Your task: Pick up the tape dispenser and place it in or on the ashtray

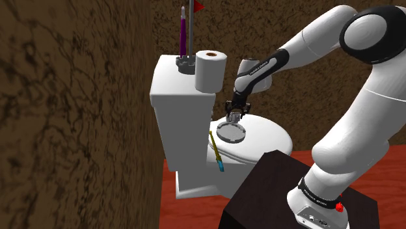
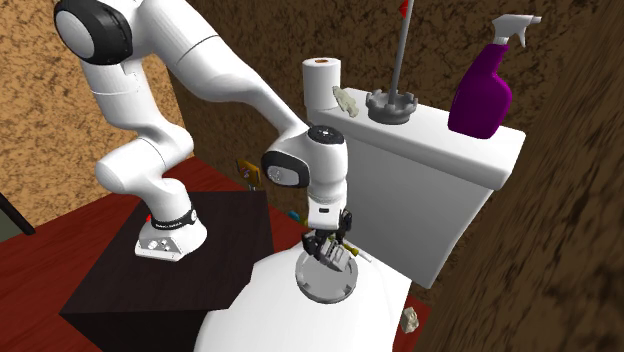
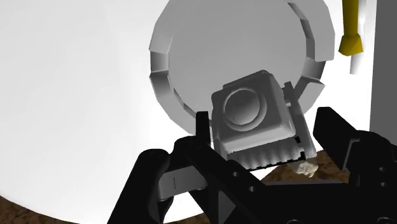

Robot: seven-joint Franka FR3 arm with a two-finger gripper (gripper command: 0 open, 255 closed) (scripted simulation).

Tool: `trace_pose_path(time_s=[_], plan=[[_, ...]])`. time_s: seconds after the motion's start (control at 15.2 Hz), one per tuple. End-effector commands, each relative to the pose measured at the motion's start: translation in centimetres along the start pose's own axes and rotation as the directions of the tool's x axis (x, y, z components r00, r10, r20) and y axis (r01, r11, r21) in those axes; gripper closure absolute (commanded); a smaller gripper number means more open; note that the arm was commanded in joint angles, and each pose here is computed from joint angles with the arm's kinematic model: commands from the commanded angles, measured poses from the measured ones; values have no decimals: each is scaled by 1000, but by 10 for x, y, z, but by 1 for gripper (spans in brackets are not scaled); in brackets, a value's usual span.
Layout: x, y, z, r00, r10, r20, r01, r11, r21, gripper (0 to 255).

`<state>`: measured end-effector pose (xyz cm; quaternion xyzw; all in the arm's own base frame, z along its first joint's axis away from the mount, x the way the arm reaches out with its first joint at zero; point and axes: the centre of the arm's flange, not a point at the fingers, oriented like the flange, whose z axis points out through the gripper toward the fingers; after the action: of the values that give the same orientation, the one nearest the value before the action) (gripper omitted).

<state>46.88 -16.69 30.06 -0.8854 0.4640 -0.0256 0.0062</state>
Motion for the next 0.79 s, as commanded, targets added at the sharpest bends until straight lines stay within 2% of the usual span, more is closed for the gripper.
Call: trace_pose_path(time_s=[0.0,0.73], plan=[[1,0,10,1000,0,0,0,1000,0,255],[-1,2,68,1000,0,0,0,1000,0,255]])
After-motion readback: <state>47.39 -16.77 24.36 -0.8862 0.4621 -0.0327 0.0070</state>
